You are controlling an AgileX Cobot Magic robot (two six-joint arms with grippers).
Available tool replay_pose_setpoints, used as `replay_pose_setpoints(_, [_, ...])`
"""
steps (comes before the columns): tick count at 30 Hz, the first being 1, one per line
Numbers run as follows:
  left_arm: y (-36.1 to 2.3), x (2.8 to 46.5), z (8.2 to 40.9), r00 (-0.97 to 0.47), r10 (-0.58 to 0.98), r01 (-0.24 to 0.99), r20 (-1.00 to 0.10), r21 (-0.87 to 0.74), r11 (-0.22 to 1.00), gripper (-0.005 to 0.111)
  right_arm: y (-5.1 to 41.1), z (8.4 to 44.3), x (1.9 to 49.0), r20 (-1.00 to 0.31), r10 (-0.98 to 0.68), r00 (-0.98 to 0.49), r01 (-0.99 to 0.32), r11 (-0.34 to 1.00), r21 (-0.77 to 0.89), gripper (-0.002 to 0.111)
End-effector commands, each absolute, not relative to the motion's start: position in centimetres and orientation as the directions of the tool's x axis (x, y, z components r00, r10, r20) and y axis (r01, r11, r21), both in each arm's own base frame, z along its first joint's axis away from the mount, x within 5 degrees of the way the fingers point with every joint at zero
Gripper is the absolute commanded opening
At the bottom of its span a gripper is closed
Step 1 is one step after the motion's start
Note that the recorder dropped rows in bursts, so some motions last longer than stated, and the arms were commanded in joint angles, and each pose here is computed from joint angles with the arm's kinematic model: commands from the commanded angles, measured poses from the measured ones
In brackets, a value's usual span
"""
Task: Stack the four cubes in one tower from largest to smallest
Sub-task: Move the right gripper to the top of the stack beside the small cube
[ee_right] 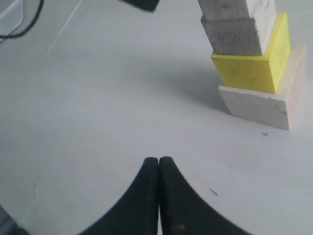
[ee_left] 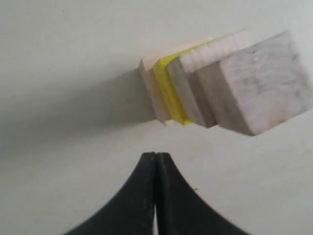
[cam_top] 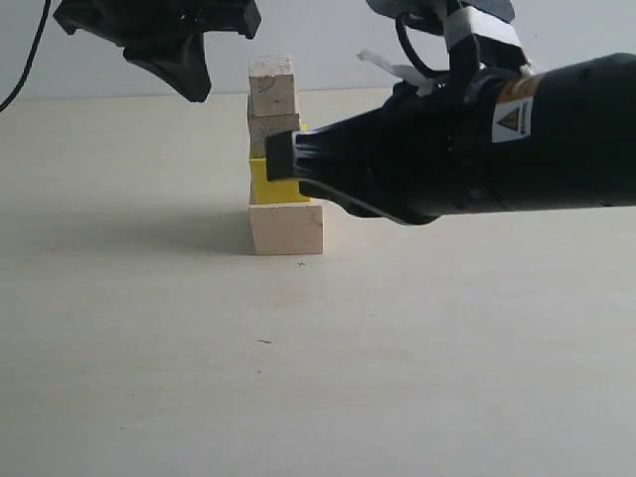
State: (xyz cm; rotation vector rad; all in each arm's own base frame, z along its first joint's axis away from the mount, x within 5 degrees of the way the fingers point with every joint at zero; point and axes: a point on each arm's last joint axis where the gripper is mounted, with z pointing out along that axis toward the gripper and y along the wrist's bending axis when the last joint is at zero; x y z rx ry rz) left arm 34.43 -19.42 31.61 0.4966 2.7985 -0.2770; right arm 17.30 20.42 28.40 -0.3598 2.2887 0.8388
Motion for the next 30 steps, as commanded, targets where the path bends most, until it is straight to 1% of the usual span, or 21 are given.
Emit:
replay_pose_setpoints(1, [-17.8,34.4,29.8,-0.920,0.293,0.332,-0.259,-0.122,0.935,0.000,21.6,29.0,18.6,-0.705,-0.036,-0.709,-0.485,0.750,0.450,0.000])
replay_pose_setpoints(5, [-17.0,33.7,28.9,-0.929,0.279,0.322,-0.242,-0.158,0.934,0.000,23.3,28.8,20.1,-0.705,-0.056,-0.707,-0.493,0.754,0.435,0.000])
replay_pose_setpoints(8, [-16.5,32.6,29.4,-0.917,0.272,0.330,-0.292,-0.169,0.929,0.000,24.6,28.9,21.3,-0.703,-0.059,-0.709,-0.493,0.754,0.435,0.000])
replay_pose_setpoints(12, [-15.9,31.9,30.2,-0.900,0.256,0.331,-0.354,-0.170,0.928,0.000,23.9,27.9,23.4,-0.678,-0.035,-0.734,-0.432,0.795,0.427,0.000])
replay_pose_setpoints(14, [-15.3,32.2,30.3,-0.901,0.247,0.323,-0.357,-0.171,0.931,0.000,23.1,27.7,24.3,-0.673,-0.013,-0.740,-0.402,0.811,0.425,0.000])
replay_pose_setpoints(16, [-14.7,32.5,30.3,-0.908,0.217,0.300,-0.359,-0.193,0.934,0.000,22.9,27.9,24.6,-0.684,-0.015,-0.729,-0.407,0.813,0.416,0.000])
replay_pose_setpoints(21, [-15.3,32.3,30.5,-0.901,0.234,0.344,-0.366,-0.274,0.898,0.000,23.4,26.2,25.3,-0.661,-0.032,-0.749,-0.392,0.826,0.405,0.000])
replay_pose_setpoints(30, [-15.3,32.4,30.6,-0.894,0.242,0.356,-0.377,-0.271,0.894,0.000,24.5,26.0,26.6,-0.683,-0.055,-0.728,-0.421,0.822,0.383,0.000])
